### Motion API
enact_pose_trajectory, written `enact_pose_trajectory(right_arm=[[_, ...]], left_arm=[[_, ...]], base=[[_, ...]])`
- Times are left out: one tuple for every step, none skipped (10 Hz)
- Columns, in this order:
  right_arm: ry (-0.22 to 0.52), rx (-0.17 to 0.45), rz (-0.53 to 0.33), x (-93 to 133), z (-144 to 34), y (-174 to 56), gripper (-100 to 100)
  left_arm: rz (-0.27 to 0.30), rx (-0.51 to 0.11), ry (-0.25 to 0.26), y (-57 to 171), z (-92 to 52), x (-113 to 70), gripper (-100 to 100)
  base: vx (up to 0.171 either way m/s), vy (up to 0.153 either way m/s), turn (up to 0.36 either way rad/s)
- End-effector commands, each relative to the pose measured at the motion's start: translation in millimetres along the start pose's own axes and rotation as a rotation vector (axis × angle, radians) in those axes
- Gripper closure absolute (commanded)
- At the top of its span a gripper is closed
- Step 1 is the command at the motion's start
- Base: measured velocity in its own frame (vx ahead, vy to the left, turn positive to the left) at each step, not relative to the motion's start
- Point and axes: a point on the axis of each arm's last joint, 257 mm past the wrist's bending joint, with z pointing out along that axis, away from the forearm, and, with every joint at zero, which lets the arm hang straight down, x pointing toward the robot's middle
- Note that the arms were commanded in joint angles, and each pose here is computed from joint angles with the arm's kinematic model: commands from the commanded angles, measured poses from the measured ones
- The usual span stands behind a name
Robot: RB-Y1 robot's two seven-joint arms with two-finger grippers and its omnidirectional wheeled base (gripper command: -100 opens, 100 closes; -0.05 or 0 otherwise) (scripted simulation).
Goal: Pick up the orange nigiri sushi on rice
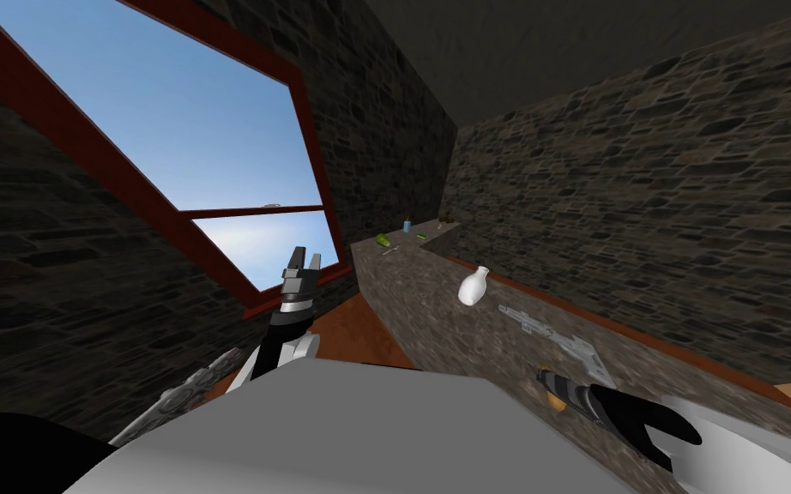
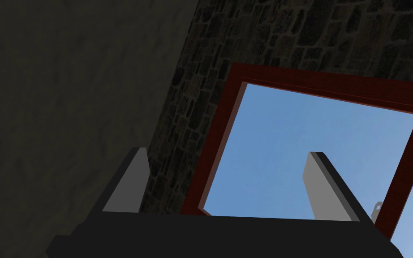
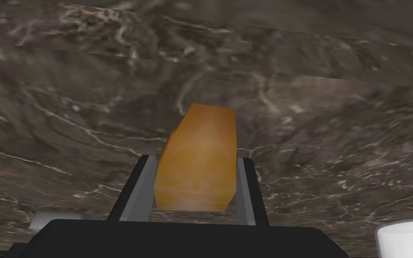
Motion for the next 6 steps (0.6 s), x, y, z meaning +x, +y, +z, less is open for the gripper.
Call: enact_pose_trajectory(right_arm=[[0.0, 0.0, 0.0, 0.0, 0.0, 0.0, 100], [0.0, 0.0, -0.001, -0.1, 0.0, 0.1, 100], [0.0, 0.0, -0.001, -0.1, 0.0, 0.2, 0], [-0.001, -0.006, -0.013, -7.2, -3.5, 8.3, 100], [0.0, -0.01, -0.021, -11.7, -6.2, 14.3, 100], [0.0, -0.013, -0.029, -15.8, -8.8, 20.5, 100]], left_arm=[[0.0, 0.0, 0.0, 0.0, 0.0, 0.0, 0], [0.0, 0.0, 0.0, 0.0, 0.0, 0.0, 0], [0.0, 0.0, 0.0, 0.0, 0.0, 0.0, 0], [0.0, 0.0, 0.0, 0.0, 0.0, 0.0, 0], [0.0, 0.0, 0.0, 0.0, 0.0, 0.0, 0], [0.0, 0.0, 0.0, 0.0, 0.0, 0.0, 0]], base=[[0.0, 0.0, 0.0], [0.0, 0.0, 0.0], [0.0, 0.0, 0.0], [-0.028, 0.003, -0.094], [-0.045, 0.005, -0.128], [-0.041, 0.001, -0.11]])
